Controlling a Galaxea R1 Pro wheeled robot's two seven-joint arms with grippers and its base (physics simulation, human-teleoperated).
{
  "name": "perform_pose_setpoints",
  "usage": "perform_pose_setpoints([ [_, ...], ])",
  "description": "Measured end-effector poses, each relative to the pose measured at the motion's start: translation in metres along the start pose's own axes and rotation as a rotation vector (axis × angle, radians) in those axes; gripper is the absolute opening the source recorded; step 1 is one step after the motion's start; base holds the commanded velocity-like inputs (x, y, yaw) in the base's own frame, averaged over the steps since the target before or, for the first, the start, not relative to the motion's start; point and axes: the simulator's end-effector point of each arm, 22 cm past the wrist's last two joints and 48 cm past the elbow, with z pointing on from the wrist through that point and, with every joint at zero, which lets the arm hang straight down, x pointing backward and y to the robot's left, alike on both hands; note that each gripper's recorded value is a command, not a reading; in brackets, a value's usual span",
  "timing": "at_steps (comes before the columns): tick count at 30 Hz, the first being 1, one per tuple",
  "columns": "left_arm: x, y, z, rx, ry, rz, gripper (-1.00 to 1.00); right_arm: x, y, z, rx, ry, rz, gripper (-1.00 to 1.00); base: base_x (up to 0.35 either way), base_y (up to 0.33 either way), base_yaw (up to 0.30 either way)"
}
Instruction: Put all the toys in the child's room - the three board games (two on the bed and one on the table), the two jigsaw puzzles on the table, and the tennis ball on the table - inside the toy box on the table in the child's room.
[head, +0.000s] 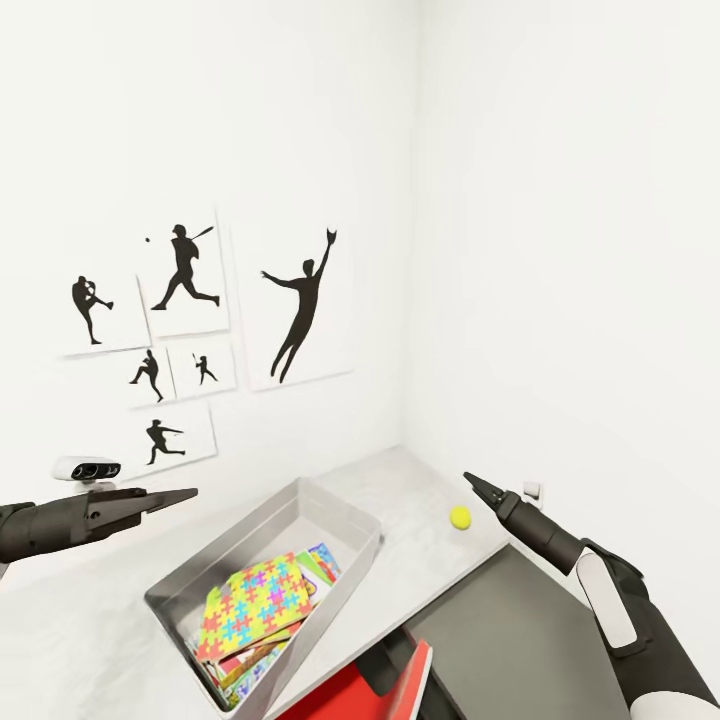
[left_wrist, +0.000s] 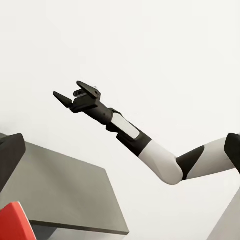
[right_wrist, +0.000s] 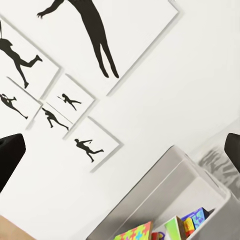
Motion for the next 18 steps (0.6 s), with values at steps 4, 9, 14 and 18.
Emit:
perform_pose_setpoints([
  [4, 0.0000, 0.0001, 0.0001, 0.000, 0.000, 0.000, 1.00, 0.0001, -0.0002, 0.0000, 0.000, 0.000, 0.001, 1.00, 0.051, -0.004, 0.001],
  [9, 0.0000, 0.0002, 0.0001, 0.000, 0.000, 0.000, 1.00, 0.0000, 0.0000, 0.0001, 0.000, 0.000, 0.000, 1.00, 0.009, -0.001, 0.000],
  [14, 0.0002, 0.0001, 0.0002, 0.000, 0.001, -0.001, 1.00, 0.0000, 0.0001, 0.0000, 0.000, 0.000, 0.000, 1.00, 0.031, 0.000, 0.000],
  [18, 0.0003, 0.0002, 0.0003, 0.000, 0.001, -0.001, 1.00, 0.0000, 0.0000, 0.0000, 0.000, 0.000, 0.000, 1.00, 0.054, 0.000, 0.000],
])
